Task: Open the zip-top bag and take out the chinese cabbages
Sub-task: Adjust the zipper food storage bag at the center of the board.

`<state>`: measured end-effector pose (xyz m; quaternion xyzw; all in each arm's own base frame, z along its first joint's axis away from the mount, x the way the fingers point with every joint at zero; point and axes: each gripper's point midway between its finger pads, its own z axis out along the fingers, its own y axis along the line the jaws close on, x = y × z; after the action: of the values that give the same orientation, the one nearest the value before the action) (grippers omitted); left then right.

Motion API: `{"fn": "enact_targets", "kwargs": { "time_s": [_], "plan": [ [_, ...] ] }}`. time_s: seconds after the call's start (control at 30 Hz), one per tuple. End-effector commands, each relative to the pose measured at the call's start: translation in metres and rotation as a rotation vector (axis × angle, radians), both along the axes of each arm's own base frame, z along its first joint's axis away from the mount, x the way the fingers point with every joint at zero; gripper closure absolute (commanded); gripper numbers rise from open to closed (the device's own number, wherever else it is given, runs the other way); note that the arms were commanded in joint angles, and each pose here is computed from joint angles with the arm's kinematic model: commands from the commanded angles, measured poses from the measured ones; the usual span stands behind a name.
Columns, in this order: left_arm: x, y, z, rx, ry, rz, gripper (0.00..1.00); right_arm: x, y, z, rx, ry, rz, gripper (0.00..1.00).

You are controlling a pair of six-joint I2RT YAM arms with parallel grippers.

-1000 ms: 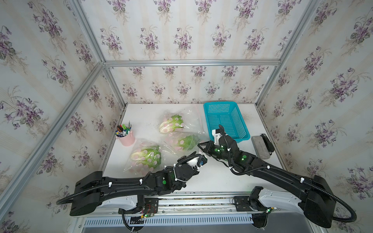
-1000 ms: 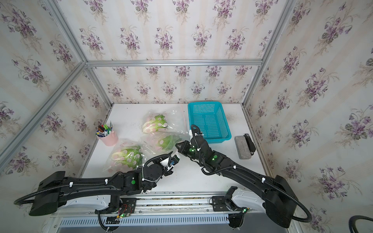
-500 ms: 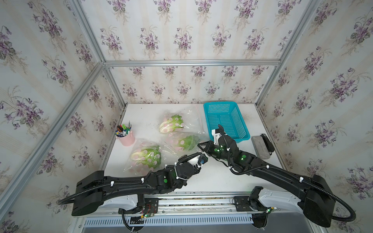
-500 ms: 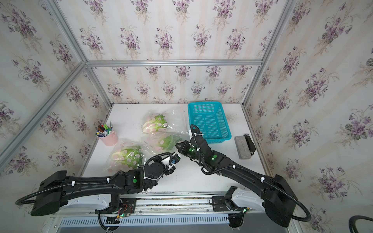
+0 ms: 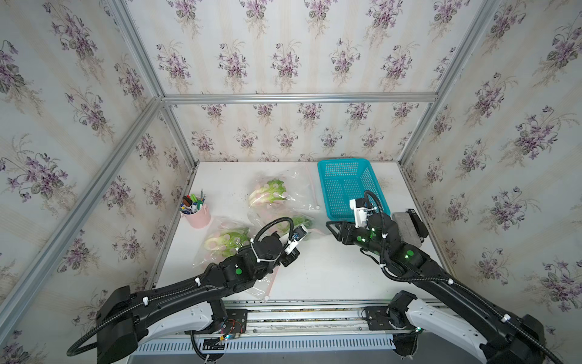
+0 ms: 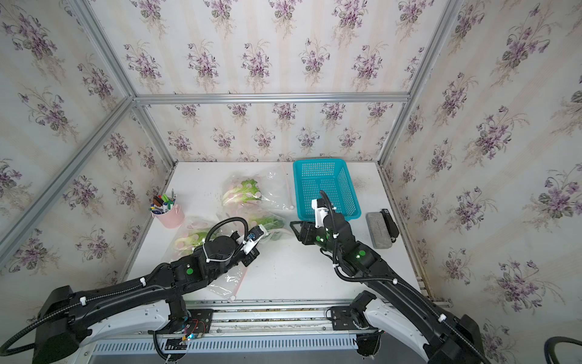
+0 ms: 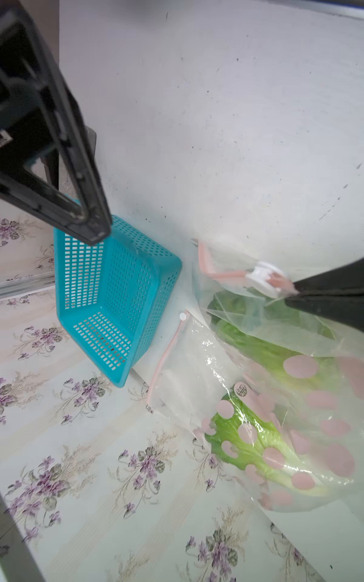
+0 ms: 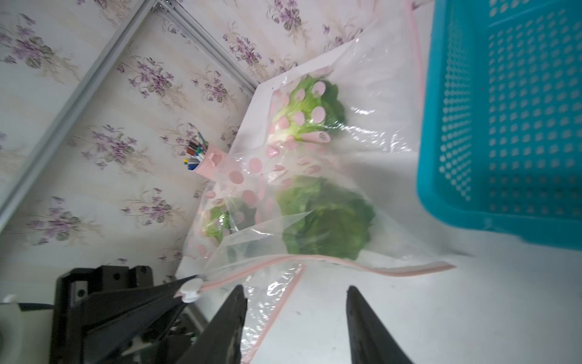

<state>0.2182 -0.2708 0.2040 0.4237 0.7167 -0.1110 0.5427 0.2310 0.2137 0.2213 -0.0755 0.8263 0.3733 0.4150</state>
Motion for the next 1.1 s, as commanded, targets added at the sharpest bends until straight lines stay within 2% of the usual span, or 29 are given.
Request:
{"fn": "enact_targets", "kwargs": {
  "time_s": [0.0, 0.1, 0.2, 0.33, 0.53, 0.7, 0.9, 1.07],
  "plan": [
    [-0.017, -0.011, -0.011, -0.003, 0.102, -0.134, 1.0, -0.011, -0.008, 0.004, -0.177, -0.299, 0.124, 0.52],
    [-0.019, -0.013, -0.014, 0.0, 0.125, -0.164, 1.0, -0.022, -0.007, 0.028, -0.125, -0.515, 0.161, 0.52],
    [-0.022, -0.015, -0.014, 0.002, 0.137, -0.186, 1.0, -0.034, 0.008, 0.038, -0.096, -0.638, 0.269, 0.53],
    [-0.023, -0.014, -0.015, 0.004, 0.143, -0.194, 1.0, -0.037, 0.031, 0.019, -0.193, -0.685, 0.4, 0.42],
    [-0.021, -0.01, -0.014, 0.015, 0.143, -0.189, 1.0, -0.051, 0.053, 0.015, -0.147, -0.814, 0.481, 0.39],
    [-0.019, -0.009, -0.016, 0.025, 0.145, -0.186, 1.0, -0.059, 0.075, -0.01, -0.246, -0.856, 0.6, 0.36],
    [-0.019, -0.008, -0.019, 0.026, 0.154, -0.184, 1.0, -0.06, 0.086, -0.019, -0.257, -0.893, 0.63, 0.4],
    [-0.019, -0.008, -0.017, 0.024, 0.149, -0.186, 1.0, -0.06, 0.09, -0.02, -0.251, -0.888, 0.649, 0.53]
  ]
}}
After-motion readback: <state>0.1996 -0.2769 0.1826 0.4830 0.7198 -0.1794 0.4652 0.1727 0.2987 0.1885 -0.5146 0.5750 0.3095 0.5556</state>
